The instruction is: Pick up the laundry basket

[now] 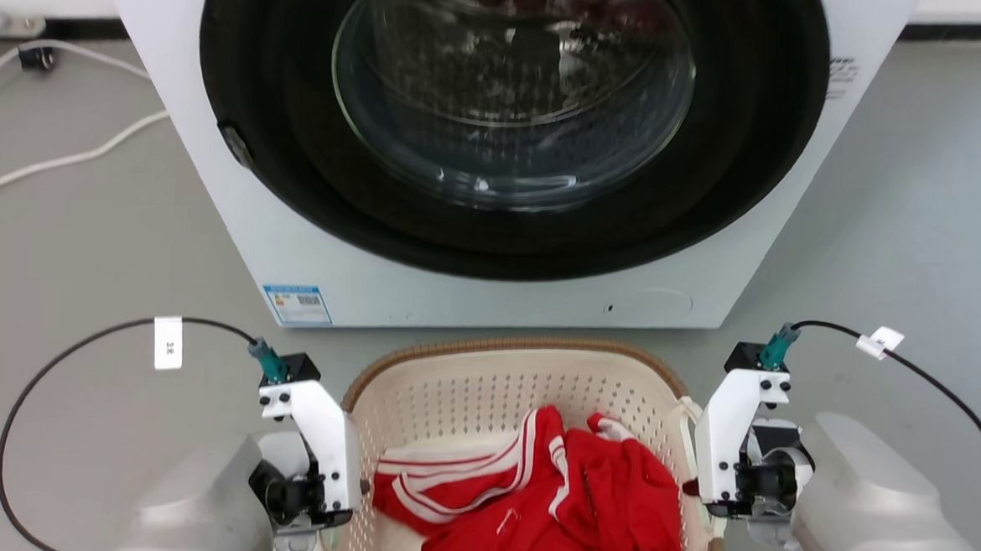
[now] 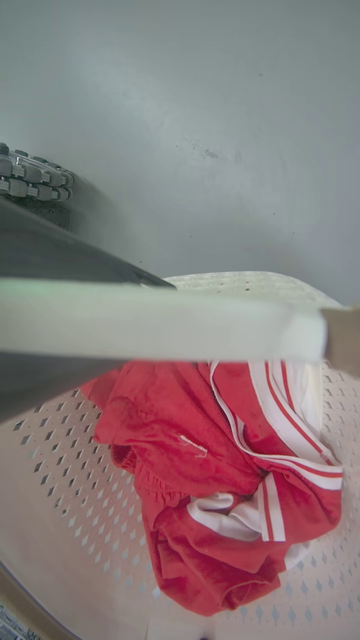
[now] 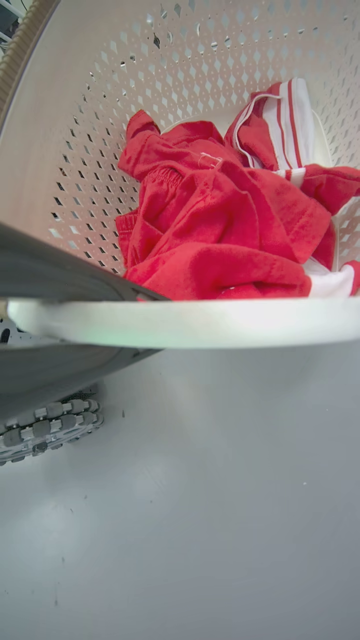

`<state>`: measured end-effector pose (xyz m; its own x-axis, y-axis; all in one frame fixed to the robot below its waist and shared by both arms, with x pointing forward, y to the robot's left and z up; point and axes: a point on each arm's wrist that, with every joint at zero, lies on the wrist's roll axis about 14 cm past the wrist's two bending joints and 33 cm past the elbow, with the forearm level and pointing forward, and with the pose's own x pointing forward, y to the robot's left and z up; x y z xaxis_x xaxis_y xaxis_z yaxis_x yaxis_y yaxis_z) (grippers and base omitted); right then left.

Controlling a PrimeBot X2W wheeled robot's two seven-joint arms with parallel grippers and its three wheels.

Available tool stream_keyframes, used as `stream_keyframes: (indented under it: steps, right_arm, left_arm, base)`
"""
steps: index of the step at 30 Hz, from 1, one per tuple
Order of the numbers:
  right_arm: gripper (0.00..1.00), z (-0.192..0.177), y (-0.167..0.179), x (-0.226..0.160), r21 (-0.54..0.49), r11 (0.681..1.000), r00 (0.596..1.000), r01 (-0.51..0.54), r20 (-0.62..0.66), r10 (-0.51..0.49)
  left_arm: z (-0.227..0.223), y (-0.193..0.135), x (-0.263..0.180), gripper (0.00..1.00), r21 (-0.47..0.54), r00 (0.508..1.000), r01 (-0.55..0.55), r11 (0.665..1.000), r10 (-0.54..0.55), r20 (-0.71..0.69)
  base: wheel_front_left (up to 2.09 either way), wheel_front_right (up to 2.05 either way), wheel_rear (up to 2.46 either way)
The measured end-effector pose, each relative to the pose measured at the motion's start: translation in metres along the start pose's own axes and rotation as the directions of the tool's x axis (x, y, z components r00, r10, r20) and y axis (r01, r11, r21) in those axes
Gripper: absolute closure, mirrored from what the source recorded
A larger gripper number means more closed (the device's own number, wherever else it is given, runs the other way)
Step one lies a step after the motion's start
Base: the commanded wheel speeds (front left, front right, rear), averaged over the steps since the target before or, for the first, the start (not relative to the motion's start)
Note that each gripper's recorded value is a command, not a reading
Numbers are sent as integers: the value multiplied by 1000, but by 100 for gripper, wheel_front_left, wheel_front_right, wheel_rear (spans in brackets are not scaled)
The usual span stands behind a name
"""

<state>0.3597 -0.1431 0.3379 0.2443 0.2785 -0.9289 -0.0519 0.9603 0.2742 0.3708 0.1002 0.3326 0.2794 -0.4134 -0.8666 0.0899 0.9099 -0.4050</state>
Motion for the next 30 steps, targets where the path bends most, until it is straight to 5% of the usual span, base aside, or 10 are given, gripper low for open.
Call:
stream_keyframes:
  steps: [30]
  right_arm:
    - [100, -38, 7, -23, 42, 999, 999, -6, -54, 8]
  left_arm:
    - [-34, -11, -18, 100, -22, 1000, 5, 1000, -6, -14]
  base:
    - [0, 0, 0]
